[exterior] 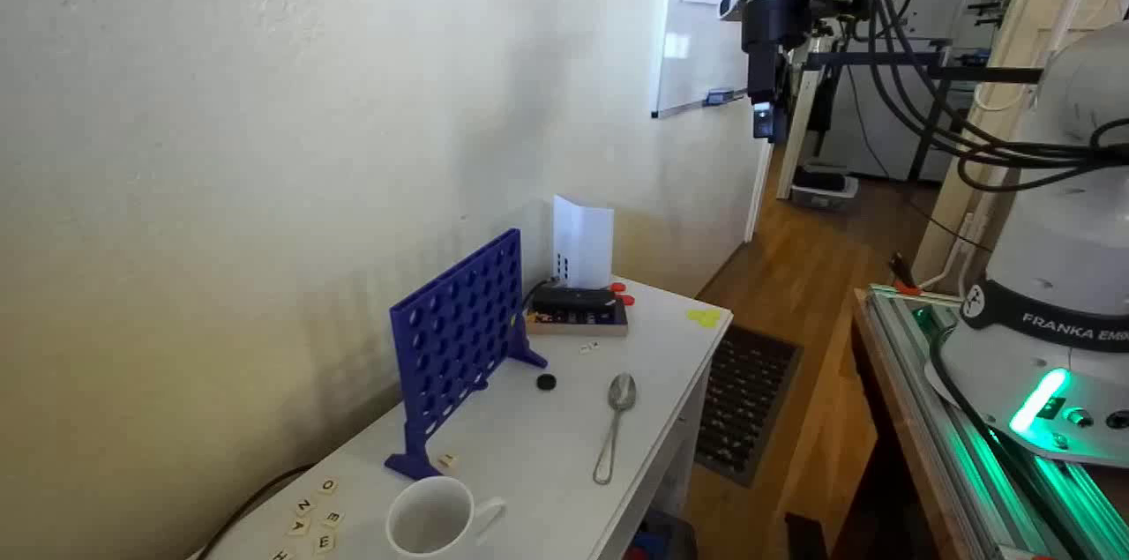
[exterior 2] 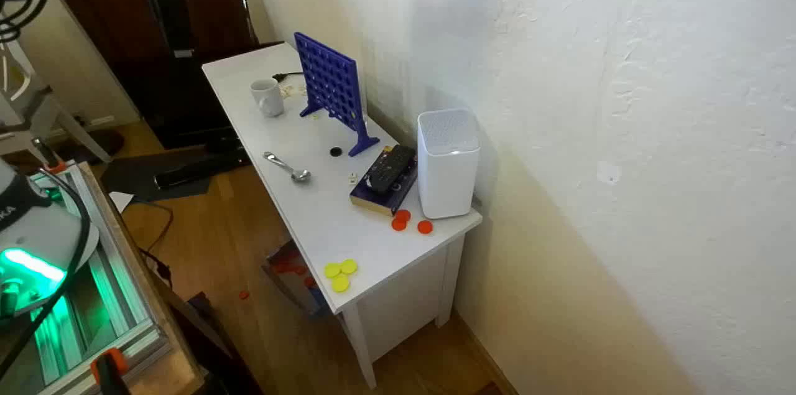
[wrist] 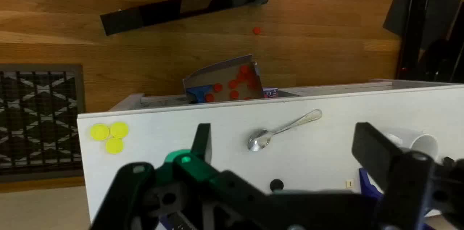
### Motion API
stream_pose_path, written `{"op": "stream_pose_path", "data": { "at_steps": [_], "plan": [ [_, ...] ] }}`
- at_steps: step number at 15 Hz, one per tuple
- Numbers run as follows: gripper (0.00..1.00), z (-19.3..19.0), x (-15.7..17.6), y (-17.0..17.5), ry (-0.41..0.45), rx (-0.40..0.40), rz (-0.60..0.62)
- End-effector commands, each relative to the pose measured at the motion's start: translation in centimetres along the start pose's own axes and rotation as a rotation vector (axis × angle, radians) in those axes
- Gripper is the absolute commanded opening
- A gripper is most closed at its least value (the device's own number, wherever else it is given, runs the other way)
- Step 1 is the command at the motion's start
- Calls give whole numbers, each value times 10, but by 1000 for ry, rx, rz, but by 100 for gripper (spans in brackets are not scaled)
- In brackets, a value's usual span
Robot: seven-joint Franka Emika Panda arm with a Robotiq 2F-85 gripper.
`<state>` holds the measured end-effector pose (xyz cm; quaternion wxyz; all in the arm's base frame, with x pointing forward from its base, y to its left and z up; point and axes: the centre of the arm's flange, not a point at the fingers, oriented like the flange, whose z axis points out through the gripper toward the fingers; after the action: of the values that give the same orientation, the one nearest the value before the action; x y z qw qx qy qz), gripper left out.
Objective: Move the remote slightly to the left
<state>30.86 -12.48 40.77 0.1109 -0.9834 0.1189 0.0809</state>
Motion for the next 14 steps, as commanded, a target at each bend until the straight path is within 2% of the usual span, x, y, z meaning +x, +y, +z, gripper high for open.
{"op": "stream_pose_path", "data": {
  "at_steps": [1, 10, 12, 13, 14],
  "plan": [
    [100, 0, 0, 0, 0, 0, 0],
    [100, 3, 4, -4, 17, 9, -14],
    [100, 14, 14, -24, -1, 7, -142],
    [100, 23, 21, -37, 26, -30, -206],
    [100, 31, 28, -50, 14, -42, -261]
  ]
}}
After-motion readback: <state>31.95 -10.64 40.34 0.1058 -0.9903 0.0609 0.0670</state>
